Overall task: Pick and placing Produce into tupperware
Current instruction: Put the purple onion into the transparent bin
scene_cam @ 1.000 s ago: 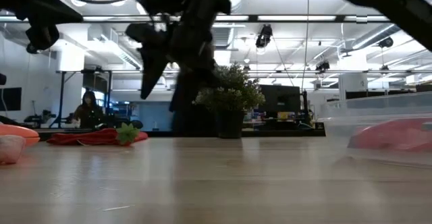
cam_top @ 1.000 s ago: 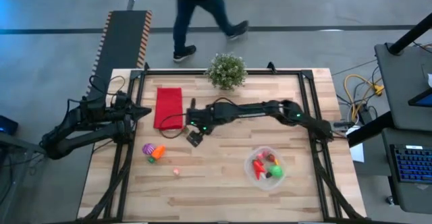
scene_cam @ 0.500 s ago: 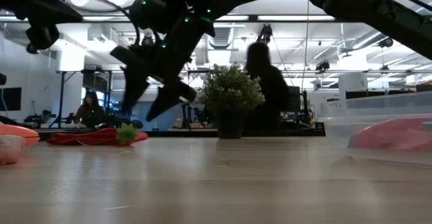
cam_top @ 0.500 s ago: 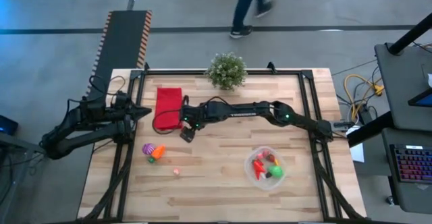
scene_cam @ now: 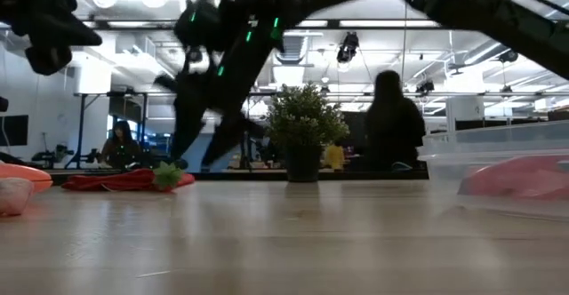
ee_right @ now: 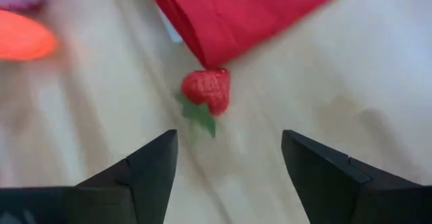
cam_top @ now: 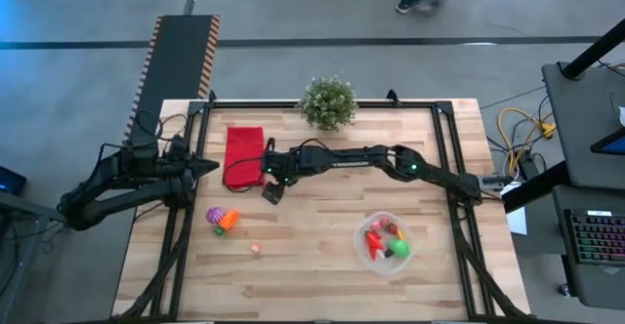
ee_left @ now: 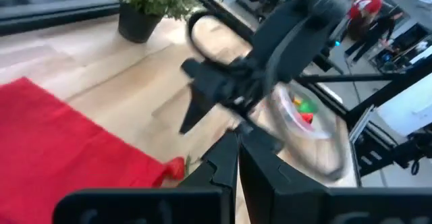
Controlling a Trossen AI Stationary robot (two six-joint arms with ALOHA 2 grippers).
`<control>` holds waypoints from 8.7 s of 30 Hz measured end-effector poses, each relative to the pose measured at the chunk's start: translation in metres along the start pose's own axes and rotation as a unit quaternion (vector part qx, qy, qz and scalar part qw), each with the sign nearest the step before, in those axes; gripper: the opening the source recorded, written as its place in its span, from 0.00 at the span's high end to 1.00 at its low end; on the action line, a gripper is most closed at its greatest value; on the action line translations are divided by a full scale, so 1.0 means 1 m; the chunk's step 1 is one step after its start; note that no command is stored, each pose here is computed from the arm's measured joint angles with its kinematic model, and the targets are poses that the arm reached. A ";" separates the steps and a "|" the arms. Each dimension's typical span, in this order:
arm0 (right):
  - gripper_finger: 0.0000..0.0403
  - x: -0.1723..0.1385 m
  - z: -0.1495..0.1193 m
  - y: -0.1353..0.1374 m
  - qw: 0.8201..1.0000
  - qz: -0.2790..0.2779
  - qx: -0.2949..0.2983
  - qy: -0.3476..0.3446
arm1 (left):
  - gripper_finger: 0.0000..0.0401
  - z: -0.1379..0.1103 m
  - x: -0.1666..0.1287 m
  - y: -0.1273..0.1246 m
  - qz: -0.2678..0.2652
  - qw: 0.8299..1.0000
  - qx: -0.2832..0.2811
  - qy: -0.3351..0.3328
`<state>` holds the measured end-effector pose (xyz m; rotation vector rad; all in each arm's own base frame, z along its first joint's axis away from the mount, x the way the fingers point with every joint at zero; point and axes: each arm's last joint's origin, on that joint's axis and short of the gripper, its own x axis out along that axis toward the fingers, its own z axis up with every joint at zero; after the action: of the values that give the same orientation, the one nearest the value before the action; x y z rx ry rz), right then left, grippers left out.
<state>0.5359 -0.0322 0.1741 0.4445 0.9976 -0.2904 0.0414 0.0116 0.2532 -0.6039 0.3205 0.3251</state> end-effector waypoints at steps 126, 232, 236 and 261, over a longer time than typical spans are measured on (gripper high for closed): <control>0.38 -0.343 -0.077 -0.077 0.980 -0.054 0.062 -0.183 | 0.63 -0.091 0.122 -0.078 0.238 0.783 0.231 0.527; 0.38 -0.340 -0.086 -0.079 0.987 -0.077 0.040 -0.136 | 0.41 0.021 0.209 -0.074 0.223 0.952 -0.059 0.200; 0.38 -0.340 -0.086 -0.079 0.987 -0.077 0.044 -0.135 | 0.33 0.019 0.210 -0.071 0.217 0.950 -0.021 0.223; 0.38 -0.340 -0.087 -0.079 0.987 -0.078 0.053 -0.131 | 0.38 0.027 0.250 -0.082 0.176 0.879 0.135 0.422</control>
<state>0.2620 -0.0480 0.4069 0.4132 0.7627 -0.5309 0.3038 0.0153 0.2188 -0.3766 1.3112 0.3423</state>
